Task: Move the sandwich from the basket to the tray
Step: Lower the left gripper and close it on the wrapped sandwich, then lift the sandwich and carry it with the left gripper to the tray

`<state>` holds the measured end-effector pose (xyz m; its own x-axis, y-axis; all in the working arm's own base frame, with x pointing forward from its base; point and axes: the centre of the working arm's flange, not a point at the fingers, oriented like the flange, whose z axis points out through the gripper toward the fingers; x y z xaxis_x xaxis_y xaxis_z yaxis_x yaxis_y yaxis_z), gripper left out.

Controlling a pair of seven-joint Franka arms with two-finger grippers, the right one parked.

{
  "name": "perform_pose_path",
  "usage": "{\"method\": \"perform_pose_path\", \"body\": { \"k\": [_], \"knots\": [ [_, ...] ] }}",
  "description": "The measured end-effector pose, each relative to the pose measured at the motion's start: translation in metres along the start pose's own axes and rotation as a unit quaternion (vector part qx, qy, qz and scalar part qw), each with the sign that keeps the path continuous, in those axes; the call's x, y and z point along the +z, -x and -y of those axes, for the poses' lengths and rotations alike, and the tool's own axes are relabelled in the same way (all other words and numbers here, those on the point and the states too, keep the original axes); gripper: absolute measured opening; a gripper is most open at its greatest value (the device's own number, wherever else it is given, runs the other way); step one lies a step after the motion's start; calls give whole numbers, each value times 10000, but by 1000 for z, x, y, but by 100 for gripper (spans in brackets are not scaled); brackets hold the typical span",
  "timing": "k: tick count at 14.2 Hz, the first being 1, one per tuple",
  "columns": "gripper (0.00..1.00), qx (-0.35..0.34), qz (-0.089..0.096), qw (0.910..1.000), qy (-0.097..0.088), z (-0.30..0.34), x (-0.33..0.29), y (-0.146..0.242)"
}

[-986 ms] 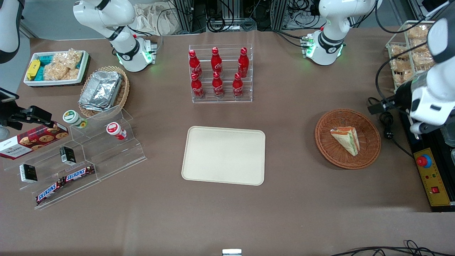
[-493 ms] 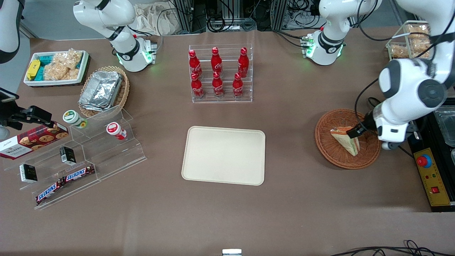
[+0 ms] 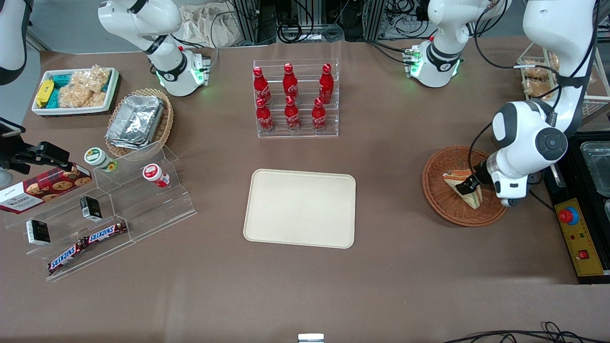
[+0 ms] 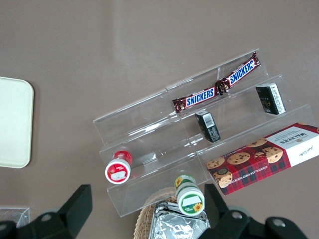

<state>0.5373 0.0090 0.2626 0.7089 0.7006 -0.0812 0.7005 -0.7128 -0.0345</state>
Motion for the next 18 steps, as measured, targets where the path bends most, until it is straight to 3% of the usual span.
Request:
{"method": "perform_pose_path", "body": {
  "k": [1,2,6,8,12,13,15,18],
  "knots": [
    [96,-19,10,10000,-4,1,4,-2],
    [89,-22,8,10000,0,1,7,-3],
    [44,26,-41,10000,26,-2,9,-5],
    [33,223,-116,9997,43,-7,-18,-8],
    [26,876,-54,9960,-147,-38,-137,13],
    [19,1042,-94,9945,-95,-54,-160,29],
    [17,1258,-99,9920,83,-91,-179,70],
    [17,1879,15,9821,107,-141,-170,146]
  ]
}}
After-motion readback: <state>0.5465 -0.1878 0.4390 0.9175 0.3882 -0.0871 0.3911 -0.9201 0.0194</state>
